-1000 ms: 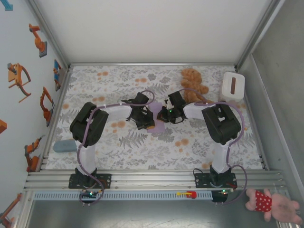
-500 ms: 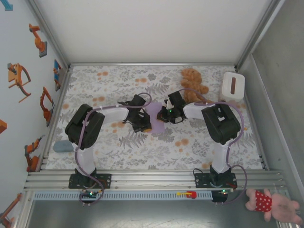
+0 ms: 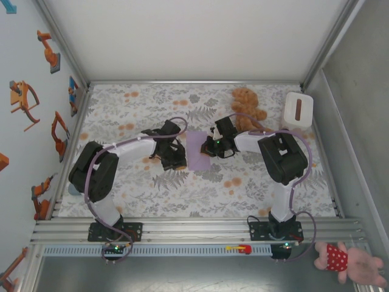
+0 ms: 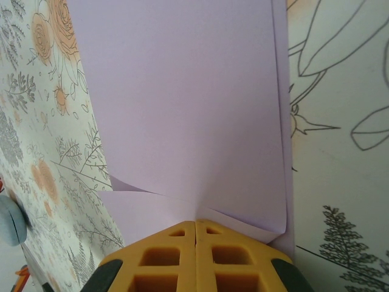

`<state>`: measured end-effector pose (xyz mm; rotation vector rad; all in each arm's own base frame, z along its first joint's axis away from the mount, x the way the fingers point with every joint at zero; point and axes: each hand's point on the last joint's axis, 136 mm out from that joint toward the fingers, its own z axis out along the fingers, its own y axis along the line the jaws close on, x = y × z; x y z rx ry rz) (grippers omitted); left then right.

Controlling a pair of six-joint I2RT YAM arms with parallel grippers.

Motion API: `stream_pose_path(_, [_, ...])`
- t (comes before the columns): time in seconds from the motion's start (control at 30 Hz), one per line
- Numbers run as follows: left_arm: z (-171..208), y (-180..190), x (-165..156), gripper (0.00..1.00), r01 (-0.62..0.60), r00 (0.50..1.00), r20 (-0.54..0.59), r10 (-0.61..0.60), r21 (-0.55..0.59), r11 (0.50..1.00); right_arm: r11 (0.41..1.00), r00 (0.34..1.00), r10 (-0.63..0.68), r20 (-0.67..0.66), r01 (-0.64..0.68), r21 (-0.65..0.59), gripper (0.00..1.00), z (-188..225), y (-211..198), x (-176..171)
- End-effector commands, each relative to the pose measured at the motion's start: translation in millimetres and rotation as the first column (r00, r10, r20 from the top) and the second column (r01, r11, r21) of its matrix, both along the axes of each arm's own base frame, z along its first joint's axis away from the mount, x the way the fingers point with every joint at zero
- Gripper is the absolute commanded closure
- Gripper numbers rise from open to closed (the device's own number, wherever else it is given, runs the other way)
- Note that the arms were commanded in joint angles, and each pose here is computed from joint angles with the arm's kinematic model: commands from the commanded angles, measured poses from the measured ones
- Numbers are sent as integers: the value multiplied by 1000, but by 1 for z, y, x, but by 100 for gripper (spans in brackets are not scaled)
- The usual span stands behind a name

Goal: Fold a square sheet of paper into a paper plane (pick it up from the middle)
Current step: Fold the triangle a second time at the center of the table.

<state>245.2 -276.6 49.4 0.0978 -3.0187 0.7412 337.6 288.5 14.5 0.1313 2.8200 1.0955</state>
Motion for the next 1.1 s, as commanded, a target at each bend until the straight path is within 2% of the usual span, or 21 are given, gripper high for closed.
stream_pose_path(0.0, [13, -14, 17, 100, -18, 998, 52, 22, -67, 998, 986, 993, -42, -108, 24, -166, 100, -44, -29, -23])
stream_pose_path(0.17, [2, -36, 31, 100, -40, 999, 23, 43, -118, 992, 994, 997, -17, -70, 9, -108, 100, -26, -17, -12])
stream_pose_path(0.33, [-21, -32, 32, 100, -58, 998, -17, 57, -71, 996, 999, 1000, 8, -27, -9, -46, 100, -6, -4, -2])
stream_pose_path(0.6, [-50, -13, 13, 100, -80, 992, -93, 81, 20, 997, 998, 996, 48, 80, -51, 42, 100, 28, 11, 4])
stream_pose_path(0.83, [-57, -2, 6, 100, -80, 990, -113, 89, 81, 993, 993, 992, 111, 65, -113, 20, 100, 6, 24, -19])
stream_pose_path(1.07, [-60, 6, 1, 100, -86, 986, -129, 101, 119, 989, 989, 987, 149, 58, -149, -8, 100, -7, 19, -26])
